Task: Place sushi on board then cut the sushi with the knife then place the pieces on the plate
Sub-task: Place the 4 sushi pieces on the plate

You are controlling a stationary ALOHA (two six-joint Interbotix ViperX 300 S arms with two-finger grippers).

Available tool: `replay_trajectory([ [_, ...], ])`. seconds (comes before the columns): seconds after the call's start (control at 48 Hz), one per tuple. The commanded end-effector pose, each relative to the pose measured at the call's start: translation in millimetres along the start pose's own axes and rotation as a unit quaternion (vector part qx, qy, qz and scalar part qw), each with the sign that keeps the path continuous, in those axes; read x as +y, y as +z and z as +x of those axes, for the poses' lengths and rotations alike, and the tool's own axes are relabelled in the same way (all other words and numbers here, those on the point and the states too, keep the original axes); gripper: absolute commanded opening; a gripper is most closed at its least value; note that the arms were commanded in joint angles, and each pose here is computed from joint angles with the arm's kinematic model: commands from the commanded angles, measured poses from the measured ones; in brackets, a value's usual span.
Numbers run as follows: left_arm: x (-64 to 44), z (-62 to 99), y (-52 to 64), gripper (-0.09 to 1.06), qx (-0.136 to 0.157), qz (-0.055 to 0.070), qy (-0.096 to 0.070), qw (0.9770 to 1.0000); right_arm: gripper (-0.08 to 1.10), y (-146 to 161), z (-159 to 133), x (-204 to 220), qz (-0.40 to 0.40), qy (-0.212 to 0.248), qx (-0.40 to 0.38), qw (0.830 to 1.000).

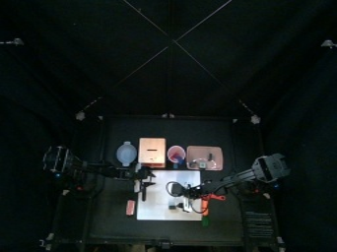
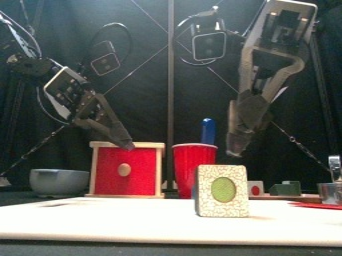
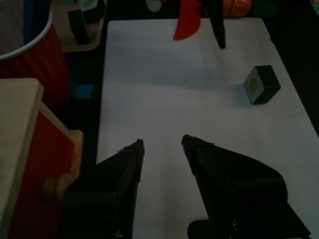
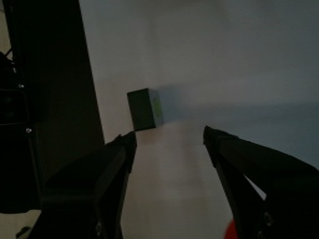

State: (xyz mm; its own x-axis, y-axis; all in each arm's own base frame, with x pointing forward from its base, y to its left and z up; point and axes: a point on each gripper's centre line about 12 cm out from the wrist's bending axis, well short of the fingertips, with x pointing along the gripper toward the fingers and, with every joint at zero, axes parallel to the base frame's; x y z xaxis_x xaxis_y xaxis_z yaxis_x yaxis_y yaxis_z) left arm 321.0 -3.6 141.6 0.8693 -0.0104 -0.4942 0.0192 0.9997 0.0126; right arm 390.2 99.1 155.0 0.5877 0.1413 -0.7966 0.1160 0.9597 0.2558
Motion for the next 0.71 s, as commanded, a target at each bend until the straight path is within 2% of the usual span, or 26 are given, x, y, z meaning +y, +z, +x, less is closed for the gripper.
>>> replay_trajectory([
  [0.021,-0.3,-1.6,9.0,0.79,-0.015,0.000,0.000,0.9999,0.91,15,-2,9,-0.002,0.011,-0.019,1.000],
  [0.458,-0.3,-1.6,9.0,0.79,-0.015,0.001,0.000,0.9999,0.88,11,30,12,-0.010,0.003,0.002,1.000],
  [0.583,-0.3,-1.6,9.0,0.79,-0.015,0.001,0.000,0.9999,0.78,10,31,11,-0.009,0.002,0.003,1.000],
  [0.708,-0.3,-1.8,8.4,0.79,-0.015,0.001,0.000,0.9999,0.60,8,30,10,-0.012,0.001,0.004,1.000],
])
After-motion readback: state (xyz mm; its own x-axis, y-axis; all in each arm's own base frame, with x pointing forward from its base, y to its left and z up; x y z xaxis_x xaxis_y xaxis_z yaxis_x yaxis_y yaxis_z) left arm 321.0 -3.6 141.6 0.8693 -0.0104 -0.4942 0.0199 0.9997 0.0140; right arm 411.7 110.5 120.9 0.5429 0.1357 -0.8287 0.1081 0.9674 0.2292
